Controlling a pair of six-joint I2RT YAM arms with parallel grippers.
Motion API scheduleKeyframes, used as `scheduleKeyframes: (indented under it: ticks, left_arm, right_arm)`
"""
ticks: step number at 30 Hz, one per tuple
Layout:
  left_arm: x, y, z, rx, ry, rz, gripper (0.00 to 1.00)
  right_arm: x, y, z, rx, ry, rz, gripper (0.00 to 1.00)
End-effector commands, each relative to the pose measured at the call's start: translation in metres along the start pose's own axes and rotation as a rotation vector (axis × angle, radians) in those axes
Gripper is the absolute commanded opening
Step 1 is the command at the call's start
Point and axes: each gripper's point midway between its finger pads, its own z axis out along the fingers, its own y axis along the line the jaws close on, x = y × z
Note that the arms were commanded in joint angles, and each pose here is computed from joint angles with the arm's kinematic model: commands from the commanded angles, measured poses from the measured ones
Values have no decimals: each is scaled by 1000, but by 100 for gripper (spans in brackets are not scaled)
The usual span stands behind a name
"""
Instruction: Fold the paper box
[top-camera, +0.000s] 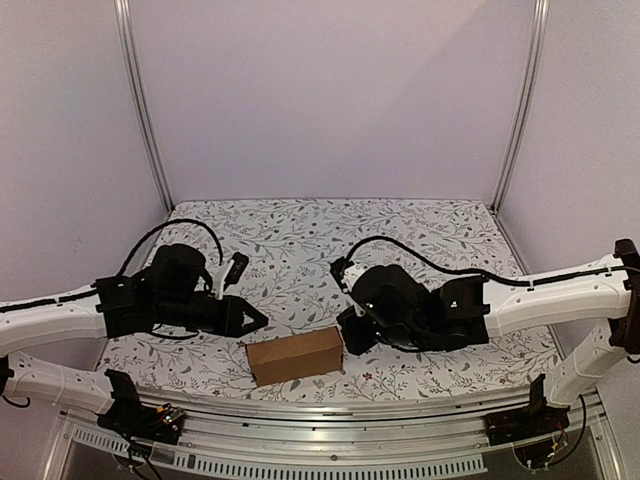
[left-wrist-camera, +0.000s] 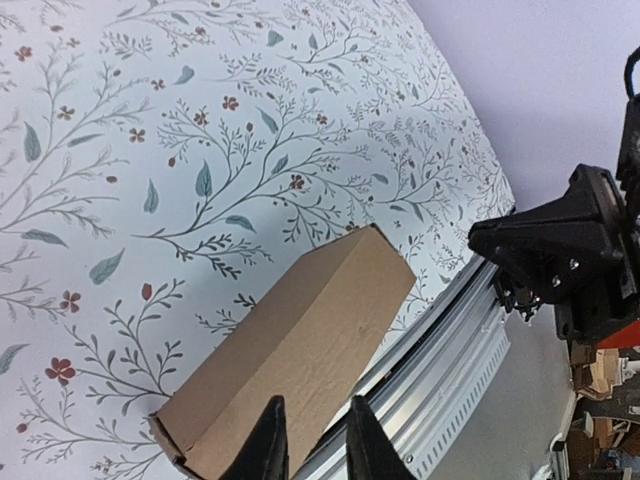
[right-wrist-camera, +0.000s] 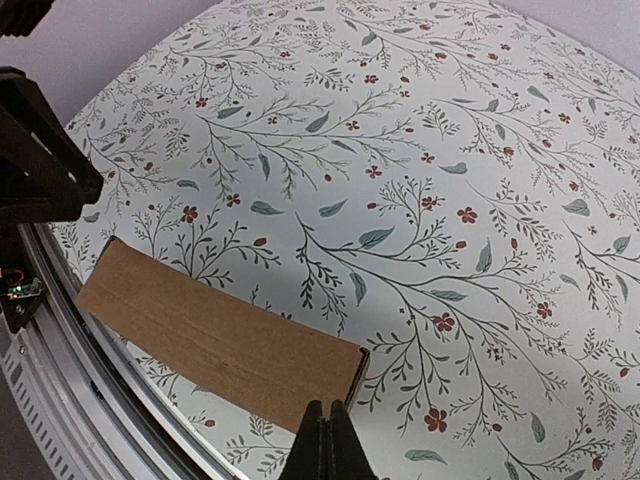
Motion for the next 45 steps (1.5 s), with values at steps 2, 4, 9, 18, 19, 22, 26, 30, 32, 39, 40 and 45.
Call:
scheduleKeyframes:
  ticks: [2,4,9,18,19,22,26,30,32,39,40,45]
  left_arm:
    - [-25,14,-19,-119,-39,67,16]
    - [-30,22,-17,-147,-39,60,5]
    - [-33,42,-2,-192,-31,22,0]
    - [-8,56,40,-155,99,-35,0]
    - [-4,57,42,-154,115,-40,0]
    - [3,59,48,-141,142,-55,0]
    - [9,59,49,-131,158,-72,0]
    - [12,57,48,-115,170,-80,0]
    - [13,54,48,-103,175,-81,0]
    - [12,52,48,-84,157,-102,0]
    - [11,52,49,-83,154,-106,0]
    - [7,50,50,-73,139,-110,0]
  right_arm:
    - [21,11,-17,-58,42,7,0]
    - [35,15,-17,-67,68,11,0]
    - [73,14,-11,-46,143,66,0]
    - [100,25,27,-36,197,128,0]
    - [100,28,31,-38,198,123,0]
    - [101,34,45,-47,203,126,0]
    - [89,33,56,-45,171,143,0]
    - [77,25,72,-38,143,191,0]
    - [68,20,79,-27,118,217,0]
    - [30,-4,105,28,41,254,0]
    - [18,-5,109,21,12,262,0]
    - [-3,-13,134,5,-7,280,0]
